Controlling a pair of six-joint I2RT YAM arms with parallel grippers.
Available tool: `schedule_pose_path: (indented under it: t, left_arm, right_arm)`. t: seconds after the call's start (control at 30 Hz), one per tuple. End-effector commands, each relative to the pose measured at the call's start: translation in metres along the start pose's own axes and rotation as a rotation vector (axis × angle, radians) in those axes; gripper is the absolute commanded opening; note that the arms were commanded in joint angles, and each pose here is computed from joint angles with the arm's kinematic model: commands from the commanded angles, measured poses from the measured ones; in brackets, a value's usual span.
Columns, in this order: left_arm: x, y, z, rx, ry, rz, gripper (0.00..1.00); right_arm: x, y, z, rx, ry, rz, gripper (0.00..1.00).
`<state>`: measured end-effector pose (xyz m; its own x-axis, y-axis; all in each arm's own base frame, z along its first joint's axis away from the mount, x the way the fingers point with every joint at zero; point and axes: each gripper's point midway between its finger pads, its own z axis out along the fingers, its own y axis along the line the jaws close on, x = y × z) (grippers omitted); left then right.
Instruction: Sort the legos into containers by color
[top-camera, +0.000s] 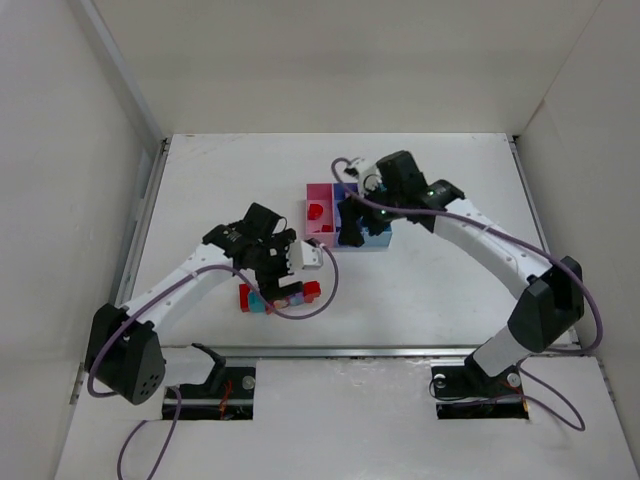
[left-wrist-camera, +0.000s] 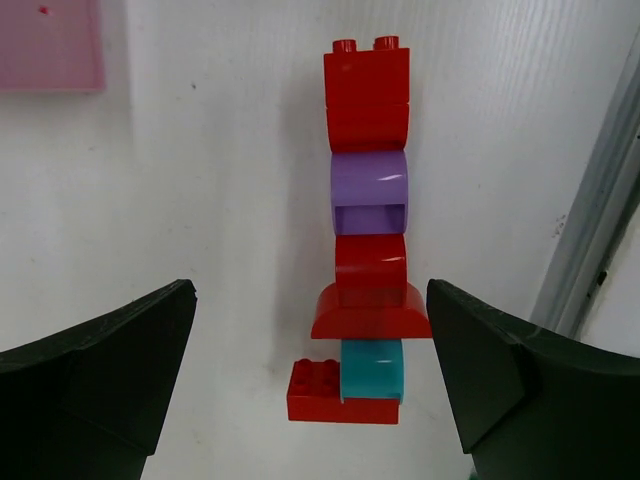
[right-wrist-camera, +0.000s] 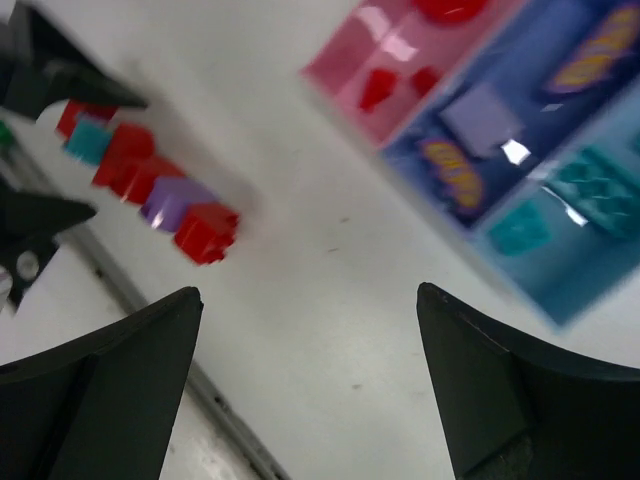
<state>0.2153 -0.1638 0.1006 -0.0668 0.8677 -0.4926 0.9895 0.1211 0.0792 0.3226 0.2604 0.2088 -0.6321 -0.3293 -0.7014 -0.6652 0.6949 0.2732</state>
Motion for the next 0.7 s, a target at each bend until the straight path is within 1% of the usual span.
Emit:
schedule_pose_path:
  t: [0.0, 0.03, 0.07, 0.1, 0.13, 0.2, 0.27, 0.33, 0.37, 0.4, 0.43, 0.5, 0.53, 0.57, 0.63, 0.67]
  left_arm:
    - [-0.007, 0.002, -0.004, -0.051, -0.065, 0.050, 1.00]
    - [-0.006, -0.002, 0.000, -0.033, -0.075, 0.062, 1.00]
    - [-0.010, -0.001, -0.001, -0.052, -0.103, 0.088, 1.00]
    - [-0.010, -0.004, 0.002, -0.048, -0.118, 0.091, 1.00]
    - [-0.001, -0.009, 0.009, -0.038, -0.109, 0.096, 1.00]
    - [-0.003, -0.014, 0.014, -0.025, -0.136, 0.153, 1.00]
    - [-0.008, -0.015, 0.015, -0.023, -0.144, 0.170, 1.00]
    - [-0.013, -0.018, 0.027, 0.000, -0.156, 0.174, 1.00]
    - [-0.014, -0.016, 0.032, -0.006, -0.151, 0.155, 1.00]
    - [-0.018, -0.013, 0.035, -0.012, -0.151, 0.099, 1.00]
    - [-0.012, -0.009, 0.045, -0.012, -0.121, 0.068, 1.00]
    - [-0.016, -0.001, 0.051, -0.026, -0.103, 0.038, 1.00]
    - [-0.008, -0.001, 0.058, -0.016, -0.068, 0.016, 1.00]
    - [-0.003, 0.001, 0.060, -0.025, -0.043, 0.011, 0.96]
    - [0.002, 0.001, 0.064, -0.023, -0.028, 0.016, 0.92]
    - [0.004, 0.000, 0.066, -0.024, -0.029, 0.027, 0.88]
  right_arm:
    - [0.014, 0.025, 0.001, -0.043, 0.030, -0.084, 0.94]
    - [0.018, 0.024, 0.006, -0.042, 0.032, -0.048, 0.94]
    - [0.018, 0.028, 0.006, -0.042, 0.020, 0.026, 0.94]
    - [0.020, 0.029, 0.009, -0.032, 0.017, 0.065, 0.94]
    - [0.017, 0.030, 0.007, -0.026, -0.006, 0.098, 0.94]
    - [0.013, 0.041, 0.006, -0.060, -0.069, 0.150, 0.94]
    - [0.014, 0.055, 0.005, -0.096, -0.083, 0.136, 0.94]
    - [0.016, 0.051, 0.003, -0.075, -0.090, 0.119, 0.94]
    - [0.015, 0.048, 0.003, -0.061, -0.093, 0.107, 0.94]
    - [0.020, 0.046, 0.004, -0.055, -0.067, 0.099, 0.94]
    - [0.024, 0.044, 0.004, -0.051, -0.054, 0.065, 0.94]
    - [0.025, 0.039, 0.006, -0.025, -0.040, 0.048, 0.94]
    - [0.025, 0.039, 0.006, -0.025, -0.040, 0.048, 0.94]
    - [0.025, 0.037, 0.006, -0.015, -0.041, 0.049, 0.94]
    - [0.024, 0.037, 0.007, -0.017, -0.060, 0.043, 0.94]
    - [0.021, 0.037, 0.007, -0.020, -0.074, 0.049, 0.94]
